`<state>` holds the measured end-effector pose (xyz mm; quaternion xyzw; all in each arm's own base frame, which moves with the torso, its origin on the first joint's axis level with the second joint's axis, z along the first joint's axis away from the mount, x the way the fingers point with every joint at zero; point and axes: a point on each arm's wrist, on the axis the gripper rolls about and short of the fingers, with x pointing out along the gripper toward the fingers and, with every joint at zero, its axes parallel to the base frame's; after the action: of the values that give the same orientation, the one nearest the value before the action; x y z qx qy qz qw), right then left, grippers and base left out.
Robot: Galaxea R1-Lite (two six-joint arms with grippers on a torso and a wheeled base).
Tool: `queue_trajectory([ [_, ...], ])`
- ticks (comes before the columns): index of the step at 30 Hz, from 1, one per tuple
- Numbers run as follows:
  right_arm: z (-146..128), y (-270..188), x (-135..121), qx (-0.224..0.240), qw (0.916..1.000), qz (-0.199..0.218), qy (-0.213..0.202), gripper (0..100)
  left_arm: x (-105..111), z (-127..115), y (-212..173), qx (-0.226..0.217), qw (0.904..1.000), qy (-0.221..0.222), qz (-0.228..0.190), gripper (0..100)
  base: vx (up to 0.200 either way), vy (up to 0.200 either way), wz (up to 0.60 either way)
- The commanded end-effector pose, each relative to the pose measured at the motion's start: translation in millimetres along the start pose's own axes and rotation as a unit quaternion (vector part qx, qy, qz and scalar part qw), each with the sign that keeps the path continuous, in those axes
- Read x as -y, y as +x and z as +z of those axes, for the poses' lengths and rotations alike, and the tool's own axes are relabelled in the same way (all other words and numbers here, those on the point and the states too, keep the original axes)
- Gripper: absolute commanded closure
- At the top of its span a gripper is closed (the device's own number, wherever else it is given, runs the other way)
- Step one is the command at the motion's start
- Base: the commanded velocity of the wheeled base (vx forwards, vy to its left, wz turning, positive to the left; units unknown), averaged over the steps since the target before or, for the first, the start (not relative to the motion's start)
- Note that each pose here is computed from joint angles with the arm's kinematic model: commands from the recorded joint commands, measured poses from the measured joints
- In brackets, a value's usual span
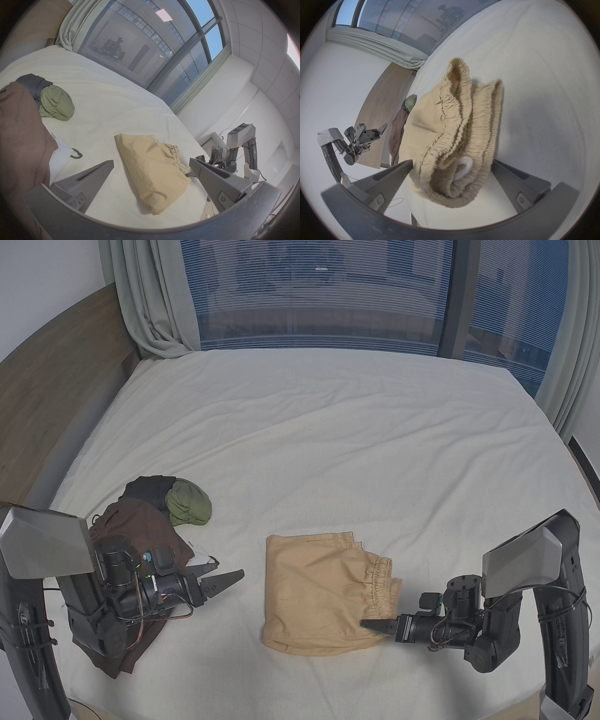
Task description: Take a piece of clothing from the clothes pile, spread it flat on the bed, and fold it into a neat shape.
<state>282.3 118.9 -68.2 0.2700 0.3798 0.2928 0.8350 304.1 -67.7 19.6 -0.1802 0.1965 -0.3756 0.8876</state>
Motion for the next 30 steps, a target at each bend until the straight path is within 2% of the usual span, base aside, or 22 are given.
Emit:
queue_trajectory([
  [1,-3.1,9.5,-3.7,-0.007,0.9999,0.01,0.0,0,-1.2,2.2,-2.1,0.004,1.0,0.001,0.003,0,0.0,0.0,0.0],
  [5,-1.5,16.2,-8.1,-0.013,0.9998,0.013,-0.001,0,0.0,4.3,-3.3,0.007,1.0,0.004,0.002,0,0.0,0.0,0.0],
  [7,-1.6,20.6,-8.9,-0.031,0.9995,0.004,0.006,0,0.2,4.7,-3.5,0.008,1.0,0.005,0.002,0,0.0,0.0,0.0],
  [18,6.0,42.1,-24.4,-0.047,0.9989,0.005,-0.003,0,4.0,10.0,-5.1,0.015,0.9998,0.012,-0.002,0,0.0,0.0,0.0],
  [30,11.8,52.3,-30.5,-0.028,0.9996,-0.001,-0.007,0,4.1,12.6,-5.0,0.019,0.9997,0.014,-0.003,0,0.0,0.0,0.0],
])
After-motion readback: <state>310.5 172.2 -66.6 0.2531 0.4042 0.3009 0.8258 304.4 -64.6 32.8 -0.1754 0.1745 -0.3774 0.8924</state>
